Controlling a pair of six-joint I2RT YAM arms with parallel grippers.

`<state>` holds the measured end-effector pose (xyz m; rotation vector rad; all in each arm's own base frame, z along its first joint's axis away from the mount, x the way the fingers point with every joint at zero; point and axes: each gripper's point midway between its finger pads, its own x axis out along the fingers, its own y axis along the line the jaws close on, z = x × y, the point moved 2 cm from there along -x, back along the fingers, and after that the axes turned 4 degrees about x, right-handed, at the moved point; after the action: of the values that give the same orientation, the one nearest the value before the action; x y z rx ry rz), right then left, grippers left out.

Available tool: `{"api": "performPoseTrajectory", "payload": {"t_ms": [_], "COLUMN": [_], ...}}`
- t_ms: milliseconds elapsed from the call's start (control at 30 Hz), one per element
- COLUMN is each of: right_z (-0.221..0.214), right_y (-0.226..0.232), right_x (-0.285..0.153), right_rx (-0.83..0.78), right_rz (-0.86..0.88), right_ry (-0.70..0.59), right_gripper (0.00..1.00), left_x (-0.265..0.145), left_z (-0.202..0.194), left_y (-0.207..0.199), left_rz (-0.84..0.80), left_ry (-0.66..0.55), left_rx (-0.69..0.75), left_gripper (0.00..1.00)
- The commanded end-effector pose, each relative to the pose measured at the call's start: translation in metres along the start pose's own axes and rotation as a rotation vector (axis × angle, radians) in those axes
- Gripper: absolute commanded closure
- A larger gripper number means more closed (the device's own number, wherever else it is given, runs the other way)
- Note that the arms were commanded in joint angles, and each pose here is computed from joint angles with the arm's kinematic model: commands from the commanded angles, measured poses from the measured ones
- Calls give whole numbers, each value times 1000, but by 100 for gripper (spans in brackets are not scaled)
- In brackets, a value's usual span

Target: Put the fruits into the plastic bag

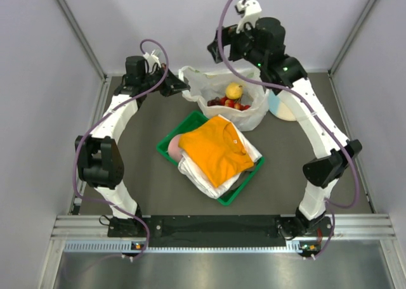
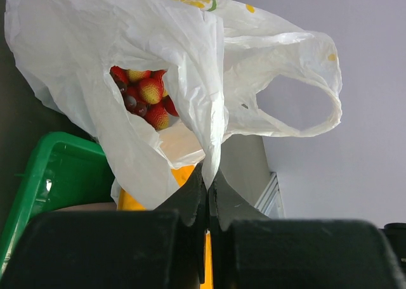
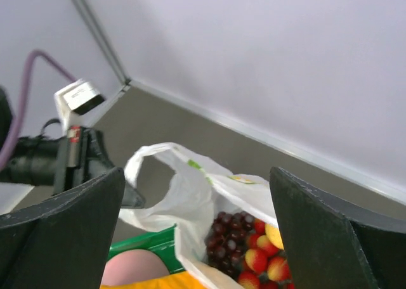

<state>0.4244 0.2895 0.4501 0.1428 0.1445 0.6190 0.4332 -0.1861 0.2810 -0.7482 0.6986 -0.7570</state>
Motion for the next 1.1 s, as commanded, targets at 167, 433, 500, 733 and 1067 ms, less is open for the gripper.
{"api": "performPoseTrajectory", "payload": {"t_ms": [167,433,500,733,1067], "right_z": [9,-14,-31,-81,-142], "right_y": [-95,-191,-208,-264,-320], "right_x": [-29,-57,-58,-61,-41], "right_rx": [142,278,301,362,419], "right_rz": [-241,-501,-554,-692,-806], "right_ry": [19,76,121,197,291], "right_gripper": [6,6,6,6,7], "left_x": [-9,-9,-8,-8,-5], "left_z": [9,9,10,12,16], "left_y": [-22,-22,-20,-19,-15], "left_rz": [-47,-43,-39,-27,-15], "left_ry": [-38,-39,-39,-41,-33], "left_rx": [75,73,70,75,74], "left_gripper": [100,100,100,100,100]}}
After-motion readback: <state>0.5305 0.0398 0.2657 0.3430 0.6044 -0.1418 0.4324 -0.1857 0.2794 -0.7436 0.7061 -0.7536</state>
